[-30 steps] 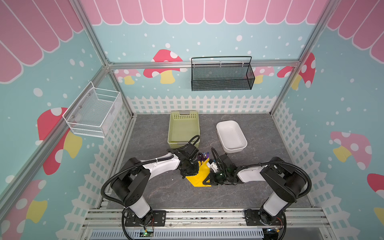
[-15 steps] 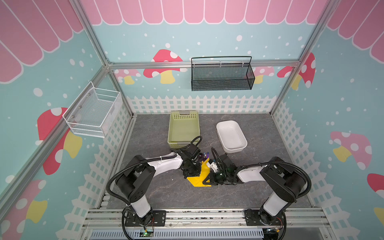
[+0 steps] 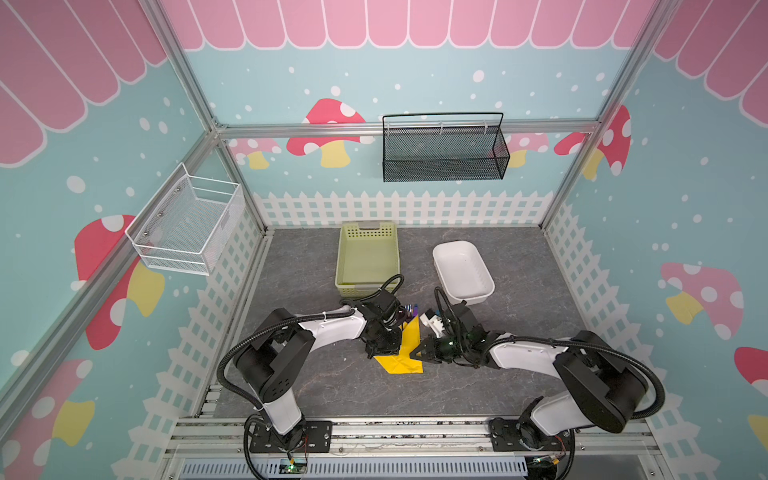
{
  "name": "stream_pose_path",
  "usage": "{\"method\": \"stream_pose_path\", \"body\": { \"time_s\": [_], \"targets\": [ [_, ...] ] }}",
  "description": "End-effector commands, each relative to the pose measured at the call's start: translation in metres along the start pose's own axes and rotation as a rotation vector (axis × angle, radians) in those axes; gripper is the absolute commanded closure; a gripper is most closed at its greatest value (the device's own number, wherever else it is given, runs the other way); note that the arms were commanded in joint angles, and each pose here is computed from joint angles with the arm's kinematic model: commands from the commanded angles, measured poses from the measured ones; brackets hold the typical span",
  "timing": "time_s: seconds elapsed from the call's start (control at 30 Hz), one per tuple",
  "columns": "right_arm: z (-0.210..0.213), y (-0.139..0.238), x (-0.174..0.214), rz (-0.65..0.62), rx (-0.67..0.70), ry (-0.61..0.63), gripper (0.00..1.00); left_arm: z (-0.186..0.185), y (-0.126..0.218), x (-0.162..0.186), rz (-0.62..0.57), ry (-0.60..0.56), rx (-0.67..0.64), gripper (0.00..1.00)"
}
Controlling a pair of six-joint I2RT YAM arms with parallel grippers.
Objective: Place the utensils on the paper napkin and roll it up
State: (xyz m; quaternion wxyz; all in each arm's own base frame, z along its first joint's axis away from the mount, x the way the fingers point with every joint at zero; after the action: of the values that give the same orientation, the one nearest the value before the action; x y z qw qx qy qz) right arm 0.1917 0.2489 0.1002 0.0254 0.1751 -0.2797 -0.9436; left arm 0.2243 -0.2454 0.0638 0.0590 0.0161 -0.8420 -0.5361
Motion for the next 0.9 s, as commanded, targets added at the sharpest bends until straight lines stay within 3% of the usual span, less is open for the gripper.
{"method": "stream_pose_path", "body": {
  "time_s": [0.0, 0.63, 0.87],
  "targets": [
    [-0.010, 0.009, 0.010, 0.010, 0.007, -0.064, 0.99, 0.024, -0.009, 0.005, 0.002, 0.013, -0.108, 0.96],
    [-0.024, -0.009, 0.033, 0.158, -0.101, -0.036, 1.00, 0.026, -0.010, 0.004, -0.003, 0.019, -0.124, 0.96],
    [-0.031, -0.018, 0.035, 0.176, -0.070, -0.062, 1.00, 0.026, -0.009, 0.003, -0.009, 0.021, -0.123, 0.96]
  ]
}}
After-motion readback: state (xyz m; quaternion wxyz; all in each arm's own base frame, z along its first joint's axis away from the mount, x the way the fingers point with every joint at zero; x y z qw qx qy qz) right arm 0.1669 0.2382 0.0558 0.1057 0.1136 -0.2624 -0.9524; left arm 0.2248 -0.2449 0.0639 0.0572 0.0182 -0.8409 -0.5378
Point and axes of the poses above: each gripper's point midway between its finger pads, its own y axis back along the fingers, its own z axis along the line the jaws close on, x = y × z, the point moved 5 cm from there along y, back along the fingers, and after that the axes turned 10 degrees about y, right-handed, at the moved point
